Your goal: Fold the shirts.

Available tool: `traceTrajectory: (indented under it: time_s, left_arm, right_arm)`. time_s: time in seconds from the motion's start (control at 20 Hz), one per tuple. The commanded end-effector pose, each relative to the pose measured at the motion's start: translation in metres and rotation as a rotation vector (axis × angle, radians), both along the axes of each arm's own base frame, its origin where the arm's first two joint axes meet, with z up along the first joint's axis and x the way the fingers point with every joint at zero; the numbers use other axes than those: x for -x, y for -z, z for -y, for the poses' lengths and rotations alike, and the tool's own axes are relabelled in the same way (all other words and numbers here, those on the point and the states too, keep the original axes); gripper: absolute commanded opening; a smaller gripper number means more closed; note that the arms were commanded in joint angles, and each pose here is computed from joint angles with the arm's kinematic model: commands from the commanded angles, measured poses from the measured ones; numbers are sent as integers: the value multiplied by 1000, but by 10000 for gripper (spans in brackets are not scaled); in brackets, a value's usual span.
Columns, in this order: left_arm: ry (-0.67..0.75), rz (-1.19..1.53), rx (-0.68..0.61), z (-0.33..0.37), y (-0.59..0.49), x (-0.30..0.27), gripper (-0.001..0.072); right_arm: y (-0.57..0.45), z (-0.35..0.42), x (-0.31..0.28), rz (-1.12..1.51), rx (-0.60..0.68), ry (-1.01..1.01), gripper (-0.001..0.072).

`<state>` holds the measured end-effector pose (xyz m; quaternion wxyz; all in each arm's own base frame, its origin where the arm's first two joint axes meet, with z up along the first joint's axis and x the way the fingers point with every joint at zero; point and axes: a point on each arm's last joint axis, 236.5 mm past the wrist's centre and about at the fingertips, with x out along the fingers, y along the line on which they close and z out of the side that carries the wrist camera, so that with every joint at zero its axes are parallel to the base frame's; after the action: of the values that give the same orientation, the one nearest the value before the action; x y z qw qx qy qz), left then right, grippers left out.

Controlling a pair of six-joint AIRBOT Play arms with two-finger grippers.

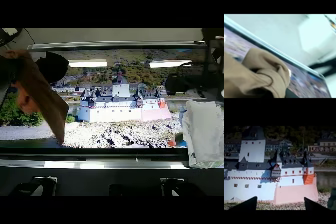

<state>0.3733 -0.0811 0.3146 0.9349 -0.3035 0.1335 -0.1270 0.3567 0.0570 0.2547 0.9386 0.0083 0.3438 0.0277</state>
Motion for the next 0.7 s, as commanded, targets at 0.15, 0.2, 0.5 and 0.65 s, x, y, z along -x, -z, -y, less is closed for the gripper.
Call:
traceTrajectory:
  time_s: [0.15,0.2,0.5,0.65]
  left_arm:
    - [321,143,-25,102,-39,73,24]
    - [331,135,-18,110,-34,66,25]
    - [373,-317,-48,159,142,11,26]
    - [367,-539,-89,162,225,-10,636]
  right_arm:
    - [-64,37,67,176,21,63,676]
    - [-65,39,74,173,19,66,676]
    - [-31,43,85,11,20,102,676]
    - [1,36,72,-124,30,105,676]
